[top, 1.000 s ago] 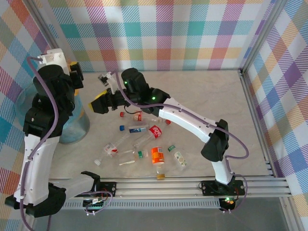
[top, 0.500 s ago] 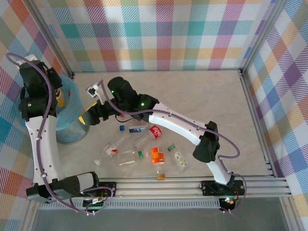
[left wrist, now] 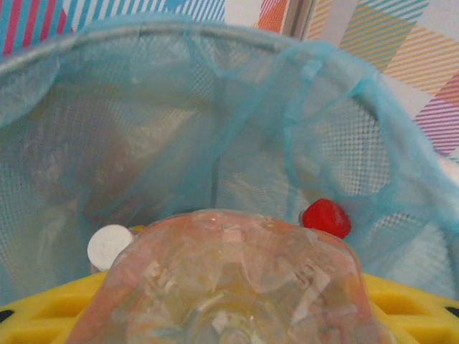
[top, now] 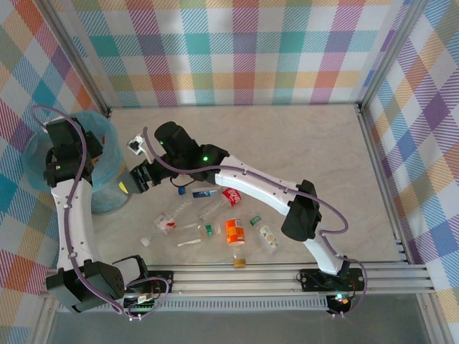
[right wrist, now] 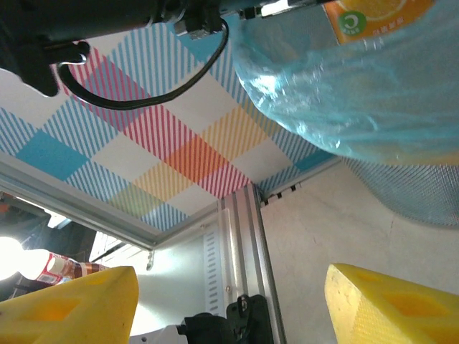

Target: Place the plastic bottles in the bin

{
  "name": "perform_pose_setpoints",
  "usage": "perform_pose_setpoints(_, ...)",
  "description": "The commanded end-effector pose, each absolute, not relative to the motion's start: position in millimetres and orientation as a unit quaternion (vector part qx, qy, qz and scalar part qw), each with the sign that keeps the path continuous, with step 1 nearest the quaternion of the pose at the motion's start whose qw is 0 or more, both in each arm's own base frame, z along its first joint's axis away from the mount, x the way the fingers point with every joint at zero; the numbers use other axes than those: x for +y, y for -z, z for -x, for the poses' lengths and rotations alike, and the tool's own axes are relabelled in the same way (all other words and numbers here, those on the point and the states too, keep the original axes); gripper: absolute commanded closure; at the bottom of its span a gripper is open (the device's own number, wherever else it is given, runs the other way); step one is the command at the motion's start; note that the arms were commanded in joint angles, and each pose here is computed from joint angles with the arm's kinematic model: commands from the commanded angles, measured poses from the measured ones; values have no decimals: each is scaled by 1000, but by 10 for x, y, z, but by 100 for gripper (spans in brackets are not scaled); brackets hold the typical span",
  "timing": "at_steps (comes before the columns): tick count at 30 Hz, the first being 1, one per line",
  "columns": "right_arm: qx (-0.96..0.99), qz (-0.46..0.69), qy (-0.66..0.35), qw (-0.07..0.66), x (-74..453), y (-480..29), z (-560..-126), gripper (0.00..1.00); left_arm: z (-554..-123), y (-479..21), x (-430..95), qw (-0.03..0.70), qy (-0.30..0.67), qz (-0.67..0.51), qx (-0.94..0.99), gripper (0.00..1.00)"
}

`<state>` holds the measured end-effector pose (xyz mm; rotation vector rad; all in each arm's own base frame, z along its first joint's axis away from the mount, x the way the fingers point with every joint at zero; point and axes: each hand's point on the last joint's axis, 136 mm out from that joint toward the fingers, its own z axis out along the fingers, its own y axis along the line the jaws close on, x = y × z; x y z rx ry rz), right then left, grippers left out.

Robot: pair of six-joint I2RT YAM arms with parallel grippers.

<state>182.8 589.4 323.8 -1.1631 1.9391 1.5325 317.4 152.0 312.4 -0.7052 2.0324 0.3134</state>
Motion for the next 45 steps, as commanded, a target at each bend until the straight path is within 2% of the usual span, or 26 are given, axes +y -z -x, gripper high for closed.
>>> perform_pose_setpoints(1, 698, 418, -551, 189, 5913, -3232, -1740, 30, -3169, -3227, 1577, 490, -140, 286, 811, 47)
perform_pose_setpoints(11, 703, 415, -548, 184, 5930, -3201, -1714, 30, -3142, -3065, 1618, 473, -153, 291, 818, 21)
perform_pose_setpoints(24, 702, 419, -546, 185, 5907, -3226, -1699, 30, -3149, -3090, 1588, 476, -144, 289, 818, 20)
perform_pose_setpoints(32, 702, 433, -531, 194, 5815, -3260, -1678, 29, -3085, -3317, 1490, 502, -123, 285, 807, 20)
perform_pose_setpoints(45, 720, 409, -502, 248, 5276, -3364, -1886, 28, -2919, -3714, 1172, 533, -71, 269, 799, 20)
